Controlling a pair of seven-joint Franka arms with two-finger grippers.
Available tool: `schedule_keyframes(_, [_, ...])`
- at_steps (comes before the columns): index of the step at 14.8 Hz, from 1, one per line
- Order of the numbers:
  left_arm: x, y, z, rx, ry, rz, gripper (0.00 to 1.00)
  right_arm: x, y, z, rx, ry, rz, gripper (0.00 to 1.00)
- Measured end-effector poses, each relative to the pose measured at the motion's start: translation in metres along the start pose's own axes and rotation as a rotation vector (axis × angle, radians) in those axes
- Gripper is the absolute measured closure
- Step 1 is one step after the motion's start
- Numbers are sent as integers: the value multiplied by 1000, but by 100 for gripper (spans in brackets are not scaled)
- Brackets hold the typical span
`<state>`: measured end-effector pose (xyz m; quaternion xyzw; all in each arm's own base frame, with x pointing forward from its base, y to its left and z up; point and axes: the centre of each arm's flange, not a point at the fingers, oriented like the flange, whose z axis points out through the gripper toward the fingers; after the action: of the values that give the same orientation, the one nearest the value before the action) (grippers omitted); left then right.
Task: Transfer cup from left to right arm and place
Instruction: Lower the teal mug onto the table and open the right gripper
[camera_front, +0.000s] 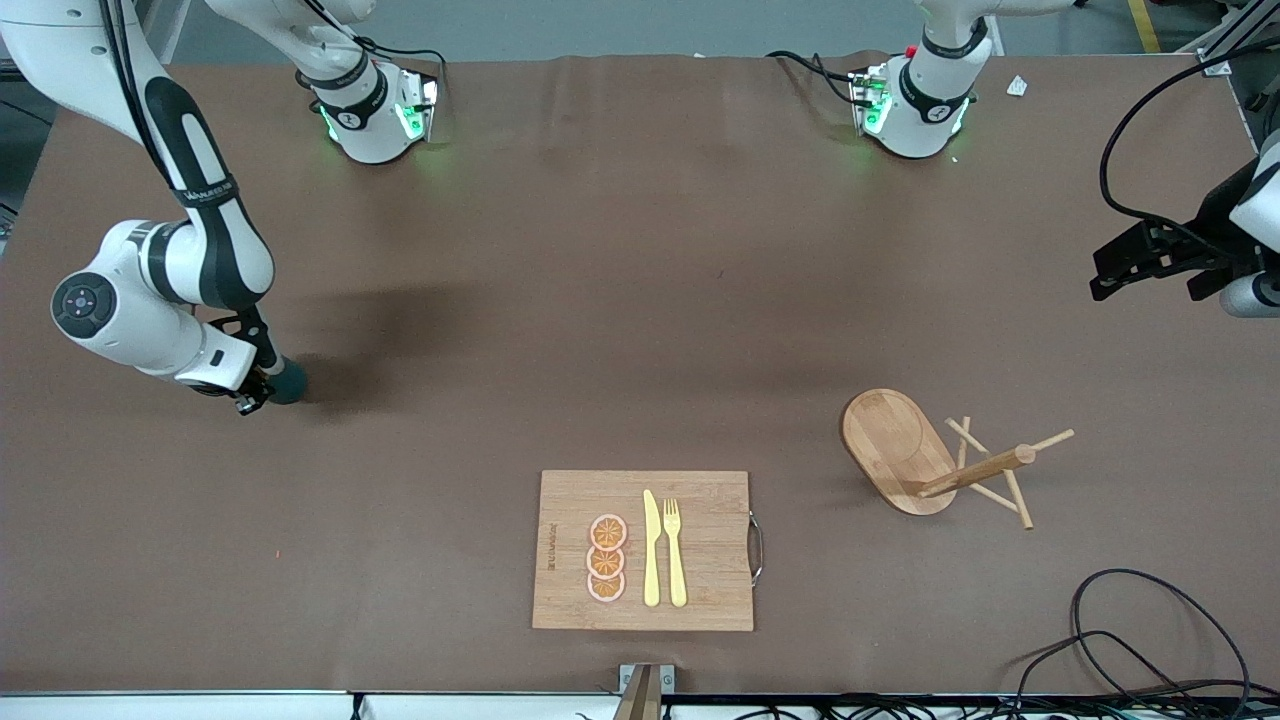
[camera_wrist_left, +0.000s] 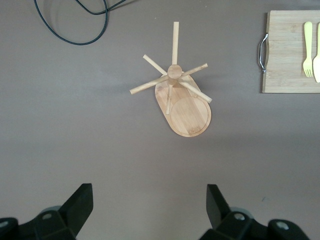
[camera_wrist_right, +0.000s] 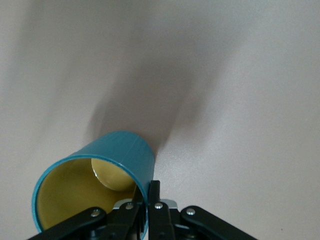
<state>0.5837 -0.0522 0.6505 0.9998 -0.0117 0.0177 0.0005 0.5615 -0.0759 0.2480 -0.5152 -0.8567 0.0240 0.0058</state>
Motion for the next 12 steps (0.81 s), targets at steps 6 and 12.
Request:
schedule_keyframes(6, [0, 0, 0, 0, 0, 0, 0, 13, 6, 4, -15, -6, 11, 95])
schedule_keyframes(12, [0, 1, 0, 0, 0, 1, 0, 13, 4, 5, -9, -2, 41, 43])
